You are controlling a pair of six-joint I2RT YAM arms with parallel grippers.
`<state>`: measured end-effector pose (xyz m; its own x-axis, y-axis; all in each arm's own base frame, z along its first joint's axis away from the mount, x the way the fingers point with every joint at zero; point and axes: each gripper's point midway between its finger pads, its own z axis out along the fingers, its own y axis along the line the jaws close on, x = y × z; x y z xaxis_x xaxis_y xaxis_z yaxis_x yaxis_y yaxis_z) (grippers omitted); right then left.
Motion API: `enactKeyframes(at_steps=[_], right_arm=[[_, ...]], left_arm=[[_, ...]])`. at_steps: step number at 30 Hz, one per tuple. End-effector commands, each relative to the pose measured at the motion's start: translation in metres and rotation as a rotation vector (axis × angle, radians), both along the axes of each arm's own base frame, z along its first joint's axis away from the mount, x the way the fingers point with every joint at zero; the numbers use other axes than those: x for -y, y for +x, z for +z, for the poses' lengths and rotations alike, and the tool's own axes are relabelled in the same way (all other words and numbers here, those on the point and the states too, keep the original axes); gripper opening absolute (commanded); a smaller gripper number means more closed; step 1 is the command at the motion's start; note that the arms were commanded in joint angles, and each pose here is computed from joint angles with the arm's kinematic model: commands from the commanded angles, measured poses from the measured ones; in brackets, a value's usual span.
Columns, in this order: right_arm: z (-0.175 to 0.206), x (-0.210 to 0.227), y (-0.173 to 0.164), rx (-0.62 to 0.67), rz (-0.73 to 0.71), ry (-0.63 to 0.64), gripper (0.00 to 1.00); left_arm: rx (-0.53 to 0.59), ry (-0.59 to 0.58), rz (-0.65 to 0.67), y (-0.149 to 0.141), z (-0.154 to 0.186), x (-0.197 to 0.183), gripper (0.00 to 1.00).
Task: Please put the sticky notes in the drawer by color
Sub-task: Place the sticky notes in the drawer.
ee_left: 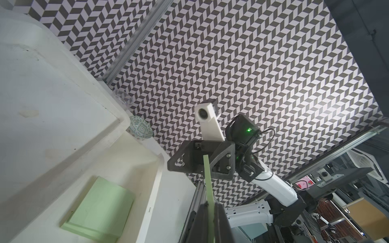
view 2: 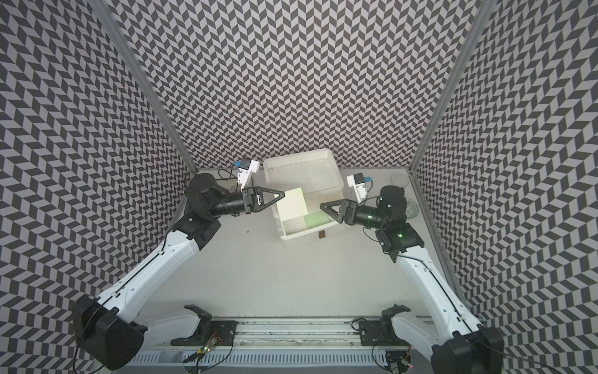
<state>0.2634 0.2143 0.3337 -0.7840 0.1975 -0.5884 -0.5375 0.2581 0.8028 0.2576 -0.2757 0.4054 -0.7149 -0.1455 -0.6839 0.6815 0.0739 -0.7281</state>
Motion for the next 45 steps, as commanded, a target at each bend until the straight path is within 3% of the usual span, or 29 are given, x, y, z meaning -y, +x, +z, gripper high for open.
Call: enactKeyframes(at_steps=[1, 17, 21, 23, 26, 31, 36, 45], right_arm=[[0.046, -0.006, -0.030, 0.148, 0.140, 0.082, 0.70], [0.053, -0.024, -0.046, 0.182, 0.232, 0.096, 0.64], [0.050, -0.025, -0.042, 0.174, 0.223, 0.092, 0.44], [0.045, -0.025, -0.039, 0.164, 0.216, 0.086, 0.21], [0.037, -0.025, -0.030, 0.134, 0.189, 0.076, 0.00], [0.016, -0.019, -0.002, 0.074, 0.065, 0.026, 0.00], [-0.009, -0.014, 0.023, 0.018, -0.057, -0.027, 0.00], [-0.052, -0.023, 0.032, -0.034, -0.085, -0.159, 0.01]], left_arm=[[0.049, -0.029, -0.051, -0.010, 0.015, -0.001, 0.04], [0.015, -0.050, -0.133, -0.010, 0.005, 0.028, 0.04], [0.011, -0.046, -0.138, -0.010, 0.003, 0.030, 0.04], [0.013, -0.039, -0.132, -0.008, 0.001, 0.031, 0.05], [-0.005, -0.002, -0.106, 0.000, -0.007, 0.031, 0.21], [-0.060, 0.116, 0.103, 0.039, -0.040, 0.003, 0.51], [-0.089, 0.134, 0.163, 0.045, -0.059, -0.016, 0.53], [-0.113, 0.164, 0.170, 0.045, -0.078, -0.018, 0.54]])
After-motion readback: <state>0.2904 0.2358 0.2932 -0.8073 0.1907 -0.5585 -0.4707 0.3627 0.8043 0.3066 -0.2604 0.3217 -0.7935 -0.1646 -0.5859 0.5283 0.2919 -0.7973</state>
